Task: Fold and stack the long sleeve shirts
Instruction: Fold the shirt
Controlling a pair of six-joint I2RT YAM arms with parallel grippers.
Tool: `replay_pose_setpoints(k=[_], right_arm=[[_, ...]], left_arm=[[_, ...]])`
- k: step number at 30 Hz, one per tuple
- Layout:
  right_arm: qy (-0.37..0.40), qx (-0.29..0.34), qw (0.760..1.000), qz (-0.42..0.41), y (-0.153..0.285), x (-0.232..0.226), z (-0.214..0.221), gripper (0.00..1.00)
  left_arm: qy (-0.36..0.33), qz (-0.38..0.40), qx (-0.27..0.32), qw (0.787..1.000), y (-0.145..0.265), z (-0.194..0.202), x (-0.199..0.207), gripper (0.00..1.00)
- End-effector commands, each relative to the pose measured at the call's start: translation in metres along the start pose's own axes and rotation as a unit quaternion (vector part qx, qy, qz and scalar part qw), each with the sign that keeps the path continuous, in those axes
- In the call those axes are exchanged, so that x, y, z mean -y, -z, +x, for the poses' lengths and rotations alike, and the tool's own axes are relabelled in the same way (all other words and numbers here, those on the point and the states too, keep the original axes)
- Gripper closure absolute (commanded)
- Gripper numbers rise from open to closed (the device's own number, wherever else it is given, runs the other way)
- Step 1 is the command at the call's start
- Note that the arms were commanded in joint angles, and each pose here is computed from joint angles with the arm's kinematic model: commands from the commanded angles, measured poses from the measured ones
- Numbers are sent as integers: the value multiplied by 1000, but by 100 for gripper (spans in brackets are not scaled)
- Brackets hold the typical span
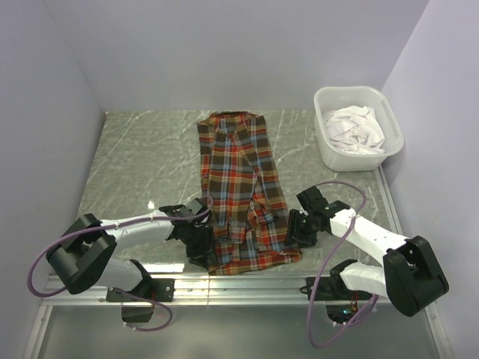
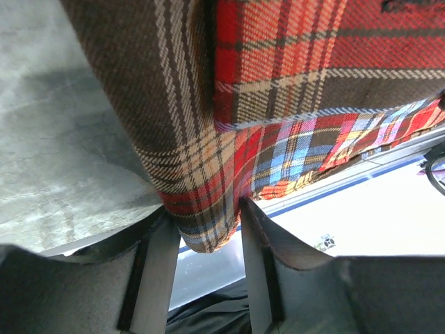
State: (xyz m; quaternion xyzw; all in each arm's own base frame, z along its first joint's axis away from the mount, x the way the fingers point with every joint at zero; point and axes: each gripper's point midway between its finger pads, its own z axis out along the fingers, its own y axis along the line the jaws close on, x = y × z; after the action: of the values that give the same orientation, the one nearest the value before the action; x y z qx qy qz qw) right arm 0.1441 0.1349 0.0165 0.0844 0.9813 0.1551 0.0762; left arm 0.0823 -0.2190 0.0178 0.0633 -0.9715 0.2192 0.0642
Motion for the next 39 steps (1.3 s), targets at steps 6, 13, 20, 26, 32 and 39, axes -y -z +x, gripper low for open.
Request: replay_pose_setpoints(k=[6, 13, 20, 26, 32, 39], right_arm=[[5, -40, 999, -9, -2, -3, 25, 50], [15, -39, 999, -19, 2, -9, 24, 91], [36, 0, 998, -47, 33, -37, -4, 100], [59, 44, 995, -74, 59, -69, -41, 100], [61, 77, 992, -85, 61, -93, -94, 100], [55, 111, 987, -103, 65, -115, -169, 100]], left_arm=[[-11, -13, -8, 1000, -2, 6, -6, 59], [-14, -13, -10, 1000, 5, 9, -5, 99], [-32, -1, 38, 999, 35, -12, 25, 99], [-19, 12, 98, 995, 65, -62, 33, 99], [8, 41, 165, 985, 97, -137, 38, 99], [28, 61, 207, 976, 115, -220, 54, 99]])
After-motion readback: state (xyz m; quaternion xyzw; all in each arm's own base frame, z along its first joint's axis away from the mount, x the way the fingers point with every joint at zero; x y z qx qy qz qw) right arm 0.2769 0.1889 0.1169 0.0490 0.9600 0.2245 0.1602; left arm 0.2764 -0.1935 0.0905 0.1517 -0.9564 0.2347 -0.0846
